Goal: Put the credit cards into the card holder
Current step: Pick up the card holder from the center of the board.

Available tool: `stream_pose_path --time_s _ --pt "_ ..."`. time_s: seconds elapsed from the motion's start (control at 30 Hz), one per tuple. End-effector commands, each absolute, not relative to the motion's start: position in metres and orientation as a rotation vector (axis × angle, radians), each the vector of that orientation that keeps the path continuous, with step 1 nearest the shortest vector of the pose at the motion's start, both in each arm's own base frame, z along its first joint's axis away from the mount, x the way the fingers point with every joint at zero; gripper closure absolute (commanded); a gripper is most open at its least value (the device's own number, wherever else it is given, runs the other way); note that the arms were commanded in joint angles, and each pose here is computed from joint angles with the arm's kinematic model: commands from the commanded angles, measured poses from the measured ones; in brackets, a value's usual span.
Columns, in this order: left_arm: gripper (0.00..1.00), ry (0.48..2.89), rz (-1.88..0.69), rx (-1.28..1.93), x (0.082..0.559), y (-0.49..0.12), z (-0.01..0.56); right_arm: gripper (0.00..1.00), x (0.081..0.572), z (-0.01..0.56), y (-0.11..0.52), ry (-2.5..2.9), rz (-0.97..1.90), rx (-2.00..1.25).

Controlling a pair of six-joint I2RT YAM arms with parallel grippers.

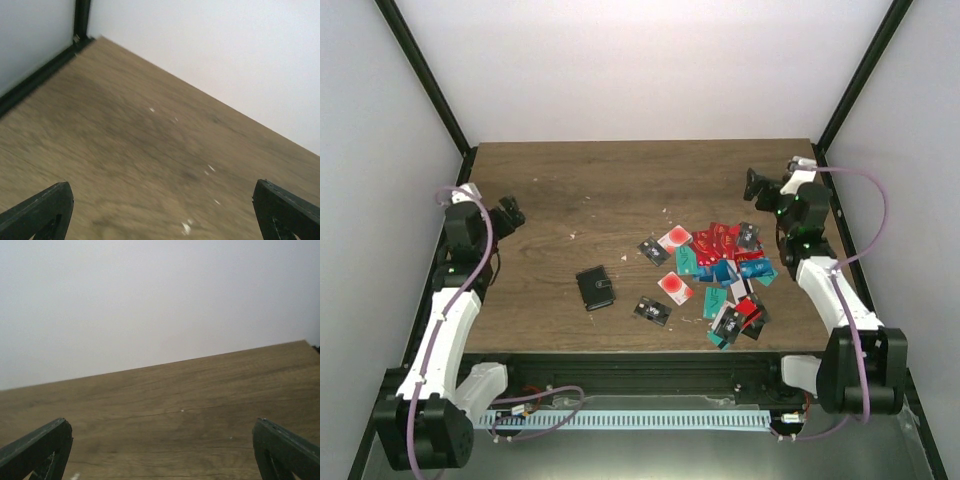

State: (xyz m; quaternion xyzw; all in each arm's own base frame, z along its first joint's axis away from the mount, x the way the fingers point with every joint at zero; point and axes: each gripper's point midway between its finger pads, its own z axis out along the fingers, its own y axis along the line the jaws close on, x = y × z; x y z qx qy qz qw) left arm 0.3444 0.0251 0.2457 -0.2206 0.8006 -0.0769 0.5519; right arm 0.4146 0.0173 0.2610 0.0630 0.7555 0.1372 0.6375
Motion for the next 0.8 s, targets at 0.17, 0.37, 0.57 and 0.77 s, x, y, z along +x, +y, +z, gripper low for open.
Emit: stream_pose_path --time_s 0.17,0.37,0.57,0.77 --pt "0.06 2.285 -0.706 -0.540 0.298 -0.053 0.191 0.00 0.374 0.258 0.079 2.032 0.824 0.149" --pt "0.18 2.445 -0.806 -0.546 0.252 -0.075 0.147 0.03 0.338 0.237 0.148 2.184 1.064 0.040" --pt "0.38 2.552 -0.943 -0.556 0.222 -0.106 0.105 0.07 0.301 0.204 0.229 2.307 1.220 -0.133" --pt "0.46 2.595 -1.028 -0.543 0.221 -0.141 0.081 0.14 0.286 0.168 0.269 2.397 1.254 -0.289"
